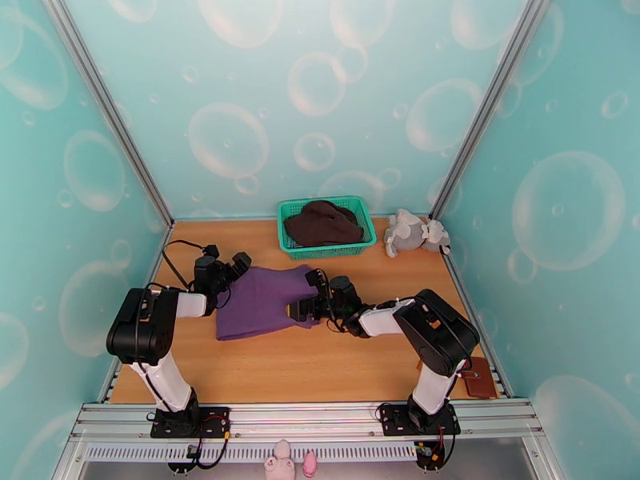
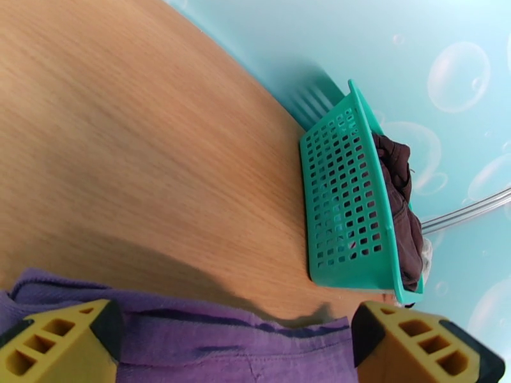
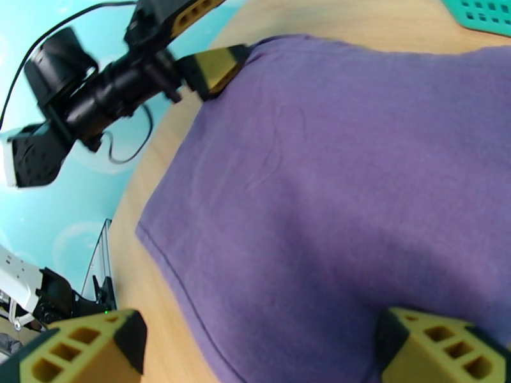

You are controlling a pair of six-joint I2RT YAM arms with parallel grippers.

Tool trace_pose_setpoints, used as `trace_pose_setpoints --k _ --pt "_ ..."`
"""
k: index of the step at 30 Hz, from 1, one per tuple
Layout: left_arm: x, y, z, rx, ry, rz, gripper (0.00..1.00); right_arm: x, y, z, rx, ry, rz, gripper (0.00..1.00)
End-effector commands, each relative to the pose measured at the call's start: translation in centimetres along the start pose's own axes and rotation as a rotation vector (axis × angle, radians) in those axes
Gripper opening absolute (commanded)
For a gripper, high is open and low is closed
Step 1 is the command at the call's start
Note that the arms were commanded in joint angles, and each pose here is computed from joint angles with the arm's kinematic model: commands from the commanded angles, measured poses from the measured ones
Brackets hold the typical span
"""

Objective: Fold and stack the trousers

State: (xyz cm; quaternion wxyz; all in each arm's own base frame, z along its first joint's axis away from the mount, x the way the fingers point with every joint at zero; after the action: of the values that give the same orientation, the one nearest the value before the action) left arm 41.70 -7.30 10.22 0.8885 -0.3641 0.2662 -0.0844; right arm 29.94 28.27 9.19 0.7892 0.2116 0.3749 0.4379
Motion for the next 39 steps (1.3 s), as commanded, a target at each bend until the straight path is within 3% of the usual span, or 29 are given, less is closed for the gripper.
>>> trace_pose_setpoints --k 1,5,11,15,19,26,32,39 --pt "-2.8 -0.4 -0.7 0.038 0.007 0.032 1.0 -1.0 -2.7 -2.1 0.048 0.056 -0.154 0.99" --pt "-6.9 -1.3 -2.3 0.052 -0.007 0.059 0.99 -2.2 -1.6 -1.1 0.007 0.015 -0.164 0.99" --pt "-11.8 -2.3 -7.5 0.019 0.111 0.06 0.99 -3.4 1.1 0.7 -0.126 -0.096 -0.105 0.99" --pt "-14.5 -0.5 -9.5 -0.027 0.122 0.12 0.99 -3.9 1.4 1.8 -0.174 -0.136 -0.073 0.99" --pt "-15.2 1.9 -11.2 -0.033 0.144 0.166 0.99 -3.9 1.9 2.8 -0.19 -0.188 -0.017 0.99" --pt "-14.7 4.2 -13.4 -0.054 0.247 0.266 0.99 -0.3 1.3 5.0 -0.135 -0.147 0.013 0.99" --pt "-15.1 3.8 -13.0 -0.038 0.241 0.275 0.99 2.2 -1.8 5.8 -0.061 -0.119 -0.061 0.99" --pt "-16.0 0.5 -8.6 0.082 0.142 0.268 0.99 1.4 -5.6 4.8 0.016 -0.094 -0.184 0.99"
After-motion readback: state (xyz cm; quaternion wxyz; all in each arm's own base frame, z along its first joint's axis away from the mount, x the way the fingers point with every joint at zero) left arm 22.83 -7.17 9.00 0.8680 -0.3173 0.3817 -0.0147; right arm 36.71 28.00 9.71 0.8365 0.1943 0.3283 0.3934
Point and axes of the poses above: each hand's point on the last joint's axis, 136 mm out from that joint toward the fingers, its own x axis out along the fingers, its own y axis along the line the jaws close on, z = x × y, the point moved 4 cm from there along -x, back along the fingers, and after that the axes turned 1 degree about x, right-handed, at the moved point
